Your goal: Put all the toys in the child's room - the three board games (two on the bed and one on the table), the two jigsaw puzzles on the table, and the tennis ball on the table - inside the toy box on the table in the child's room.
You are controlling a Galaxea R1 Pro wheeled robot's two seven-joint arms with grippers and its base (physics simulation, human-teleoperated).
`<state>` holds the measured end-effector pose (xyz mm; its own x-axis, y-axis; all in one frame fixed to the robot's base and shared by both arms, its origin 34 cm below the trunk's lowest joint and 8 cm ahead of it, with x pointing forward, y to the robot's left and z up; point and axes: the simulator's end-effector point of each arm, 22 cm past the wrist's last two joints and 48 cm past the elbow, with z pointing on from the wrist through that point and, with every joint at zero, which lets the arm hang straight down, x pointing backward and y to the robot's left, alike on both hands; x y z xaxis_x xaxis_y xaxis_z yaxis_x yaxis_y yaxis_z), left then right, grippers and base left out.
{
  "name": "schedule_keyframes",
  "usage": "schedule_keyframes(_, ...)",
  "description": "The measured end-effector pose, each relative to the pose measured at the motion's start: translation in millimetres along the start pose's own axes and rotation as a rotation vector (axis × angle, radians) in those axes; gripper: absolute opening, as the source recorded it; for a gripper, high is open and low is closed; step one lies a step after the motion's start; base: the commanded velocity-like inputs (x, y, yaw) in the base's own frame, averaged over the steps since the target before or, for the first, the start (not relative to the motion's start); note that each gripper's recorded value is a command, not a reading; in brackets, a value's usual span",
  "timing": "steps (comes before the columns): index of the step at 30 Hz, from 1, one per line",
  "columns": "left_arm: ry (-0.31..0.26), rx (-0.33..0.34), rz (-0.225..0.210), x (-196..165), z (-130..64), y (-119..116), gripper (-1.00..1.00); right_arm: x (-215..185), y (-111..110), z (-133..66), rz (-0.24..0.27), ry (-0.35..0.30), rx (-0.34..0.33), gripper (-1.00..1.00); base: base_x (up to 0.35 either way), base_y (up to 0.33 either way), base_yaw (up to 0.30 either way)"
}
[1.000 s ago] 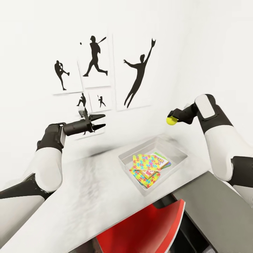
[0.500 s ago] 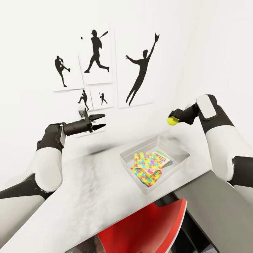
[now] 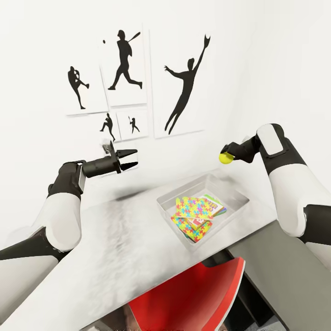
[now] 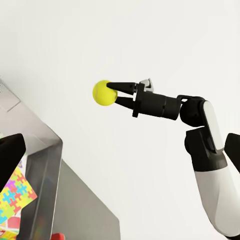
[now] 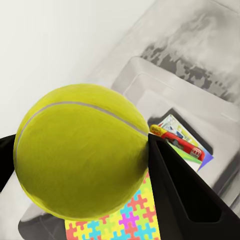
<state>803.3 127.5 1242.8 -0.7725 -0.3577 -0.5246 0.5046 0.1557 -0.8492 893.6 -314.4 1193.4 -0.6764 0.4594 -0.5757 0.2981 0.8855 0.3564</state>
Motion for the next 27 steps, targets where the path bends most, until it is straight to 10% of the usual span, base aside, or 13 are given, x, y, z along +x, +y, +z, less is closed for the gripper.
schedule_keyframes(27, 0.004, -0.009, -0.037, 7, 1.7, 29, 1.0, 16, -11, 31.5, 0.001, 0.041, 0.023, -1.0, 0.0, 0.0, 0.0)
